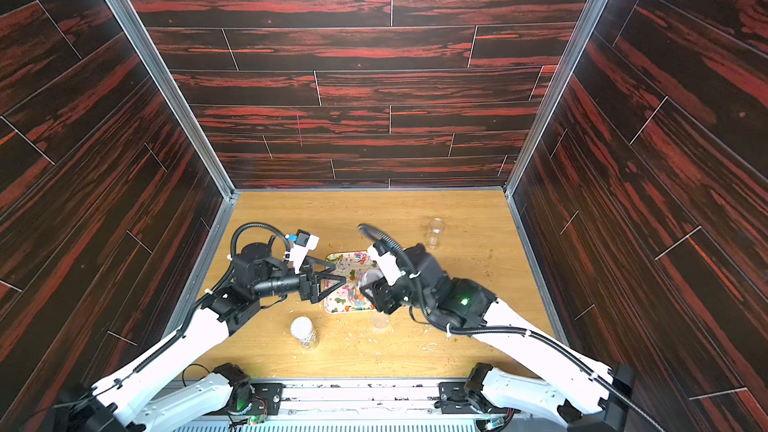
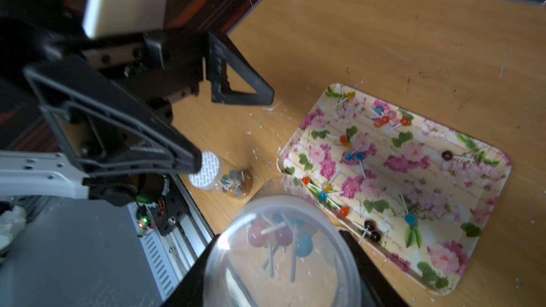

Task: Pour the candies out of the jar
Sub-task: Pick up the jar from the center of the board.

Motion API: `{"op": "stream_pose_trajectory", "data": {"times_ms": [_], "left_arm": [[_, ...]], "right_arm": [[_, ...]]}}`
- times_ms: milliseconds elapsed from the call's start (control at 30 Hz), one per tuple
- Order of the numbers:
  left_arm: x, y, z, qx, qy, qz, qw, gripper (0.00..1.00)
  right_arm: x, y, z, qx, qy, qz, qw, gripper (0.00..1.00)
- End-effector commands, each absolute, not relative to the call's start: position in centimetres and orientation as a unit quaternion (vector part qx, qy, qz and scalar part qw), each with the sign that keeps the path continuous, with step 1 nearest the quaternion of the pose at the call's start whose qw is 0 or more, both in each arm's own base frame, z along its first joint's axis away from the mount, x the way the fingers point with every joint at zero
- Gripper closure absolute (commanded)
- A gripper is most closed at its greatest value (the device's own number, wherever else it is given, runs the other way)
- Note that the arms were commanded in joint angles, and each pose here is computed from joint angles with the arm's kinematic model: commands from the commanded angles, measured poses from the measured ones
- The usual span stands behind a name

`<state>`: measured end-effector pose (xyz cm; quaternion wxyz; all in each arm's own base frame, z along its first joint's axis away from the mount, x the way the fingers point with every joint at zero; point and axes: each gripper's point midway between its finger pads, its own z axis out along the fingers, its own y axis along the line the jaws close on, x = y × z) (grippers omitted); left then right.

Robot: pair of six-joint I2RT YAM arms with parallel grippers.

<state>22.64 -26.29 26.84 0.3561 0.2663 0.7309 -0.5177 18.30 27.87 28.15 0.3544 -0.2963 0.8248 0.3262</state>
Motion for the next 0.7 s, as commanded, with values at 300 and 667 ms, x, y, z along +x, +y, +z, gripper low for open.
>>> {"op": "stream_pose_trajectory", "data": {"times_ms": [300, 667], "left_arm": [[20.1, -30.5, 31.7, 0.385, 0.655, -0.572, 0.309, 0.02], [17.3, -30.7, 34.0, 0.42, 0.612, -0.596, 0.308, 0.11]], "right_arm": [[16.5, 27.5, 36.4, -0.342, 0.744, 0.476, 0.321, 0.66], [15.6, 27.7, 38.9, -0.37, 0.698, 0.539, 0.291, 0.66]]}}
